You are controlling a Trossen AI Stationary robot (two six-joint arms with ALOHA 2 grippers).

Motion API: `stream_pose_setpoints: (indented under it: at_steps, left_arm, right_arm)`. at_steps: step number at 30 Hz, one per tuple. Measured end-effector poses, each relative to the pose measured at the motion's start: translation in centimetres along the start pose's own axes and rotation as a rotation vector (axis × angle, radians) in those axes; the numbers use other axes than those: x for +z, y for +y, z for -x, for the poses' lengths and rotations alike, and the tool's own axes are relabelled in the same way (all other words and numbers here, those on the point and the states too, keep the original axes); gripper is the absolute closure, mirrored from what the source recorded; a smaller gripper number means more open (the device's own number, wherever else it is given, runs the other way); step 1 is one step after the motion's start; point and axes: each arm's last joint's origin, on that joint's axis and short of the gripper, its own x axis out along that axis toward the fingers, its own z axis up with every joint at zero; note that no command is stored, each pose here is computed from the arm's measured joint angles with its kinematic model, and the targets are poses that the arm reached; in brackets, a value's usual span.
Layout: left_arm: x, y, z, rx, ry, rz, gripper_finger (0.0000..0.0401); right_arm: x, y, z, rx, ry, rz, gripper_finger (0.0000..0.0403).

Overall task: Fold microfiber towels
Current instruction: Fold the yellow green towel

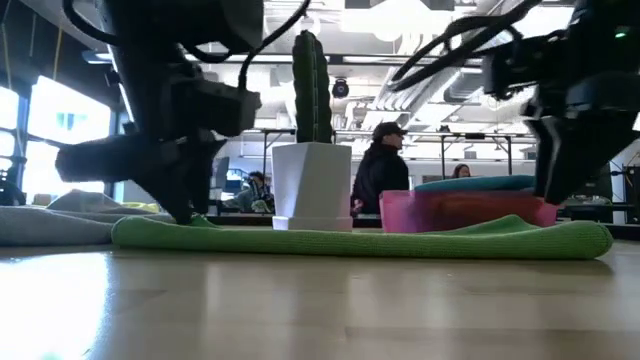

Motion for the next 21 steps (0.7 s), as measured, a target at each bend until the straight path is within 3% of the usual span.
stream_pose_setpoints:
  at_steps: [3, 11, 21]
  left_arm:
    - [-0.9, -0.1, -0.6, -0.033, 0.012, 0.003, 0.03]
    - [-1.2, -1.1, -1.7, -0.185, -0.056, 0.154, 0.032]
    - [0.3, -7.1, 1.4, -0.521, -0.266, 0.262, 0.0325]
  right_arm:
    - [-0.7, 0.7, 0.4, -0.011, -0.039, -0.026, 0.0258]
    - [-2.5, 2.3, 1.4, -0.008, -0.115, -0.118, 0.0258]
    - [-4.4, 4.0, 2.5, 0.058, -0.211, -0.358, 0.0258]
